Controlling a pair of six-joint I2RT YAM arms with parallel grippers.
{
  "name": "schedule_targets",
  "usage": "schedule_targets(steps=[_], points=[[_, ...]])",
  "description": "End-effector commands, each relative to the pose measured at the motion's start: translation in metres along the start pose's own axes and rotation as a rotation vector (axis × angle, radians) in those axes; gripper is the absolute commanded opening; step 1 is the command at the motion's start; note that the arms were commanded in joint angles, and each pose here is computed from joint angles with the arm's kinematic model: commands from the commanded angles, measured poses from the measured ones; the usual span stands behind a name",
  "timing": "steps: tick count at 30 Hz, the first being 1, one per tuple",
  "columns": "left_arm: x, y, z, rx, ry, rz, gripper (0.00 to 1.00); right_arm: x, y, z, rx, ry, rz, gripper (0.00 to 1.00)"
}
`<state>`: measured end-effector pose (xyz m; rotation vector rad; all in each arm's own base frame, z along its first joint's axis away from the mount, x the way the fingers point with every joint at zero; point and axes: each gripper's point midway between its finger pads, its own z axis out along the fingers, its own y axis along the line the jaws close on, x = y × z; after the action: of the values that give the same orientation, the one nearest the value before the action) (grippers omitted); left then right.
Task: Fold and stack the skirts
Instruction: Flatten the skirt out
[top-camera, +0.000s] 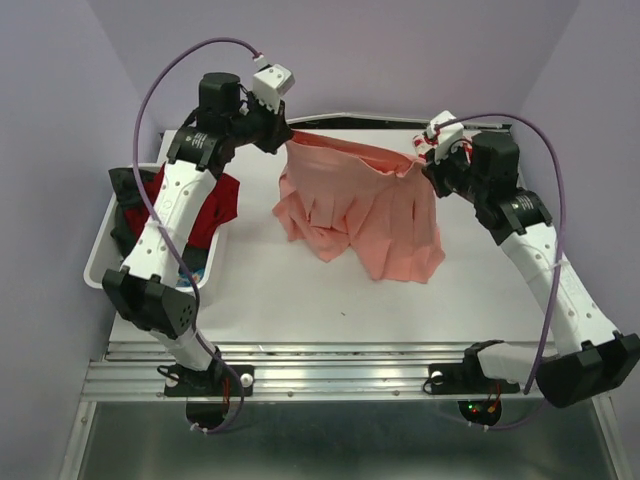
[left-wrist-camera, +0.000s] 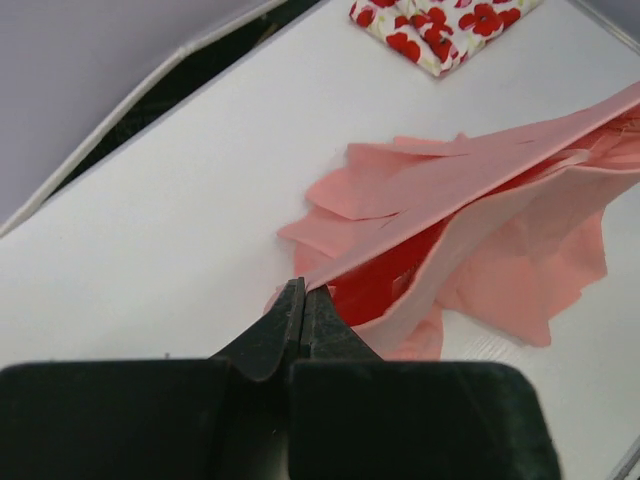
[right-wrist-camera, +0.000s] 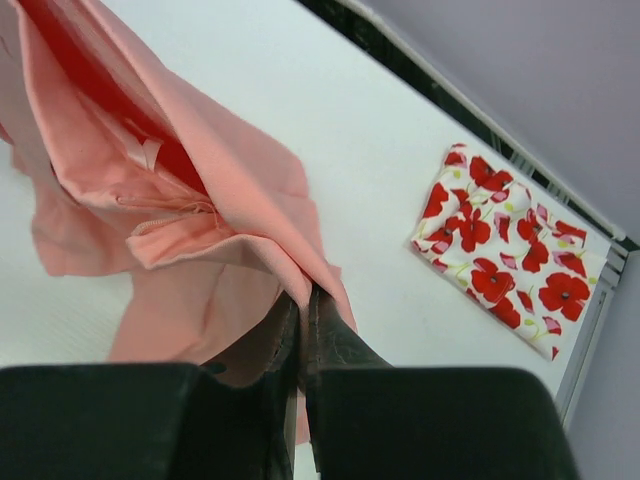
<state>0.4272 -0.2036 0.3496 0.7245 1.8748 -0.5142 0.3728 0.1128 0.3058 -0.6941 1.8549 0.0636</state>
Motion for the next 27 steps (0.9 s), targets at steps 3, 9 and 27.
schedule_targets(steps=[3, 9, 27], points=[[-0.050, 0.007, -0.089, -0.151, -0.193, 0.128, 0.00, -0.062, -0.043, -0.083, 0.202, -0.185, 0.009, 0.01], [-0.037, -0.028, -0.156, -0.181, -0.286, 0.208, 0.00, -0.092, -0.033, -0.159, 0.197, -0.311, -0.035, 0.01], [0.004, -0.031, -0.129, -0.133, -0.214, 0.008, 0.00, -0.017, -0.003, -0.055, 0.005, -0.022, 0.089, 0.01]])
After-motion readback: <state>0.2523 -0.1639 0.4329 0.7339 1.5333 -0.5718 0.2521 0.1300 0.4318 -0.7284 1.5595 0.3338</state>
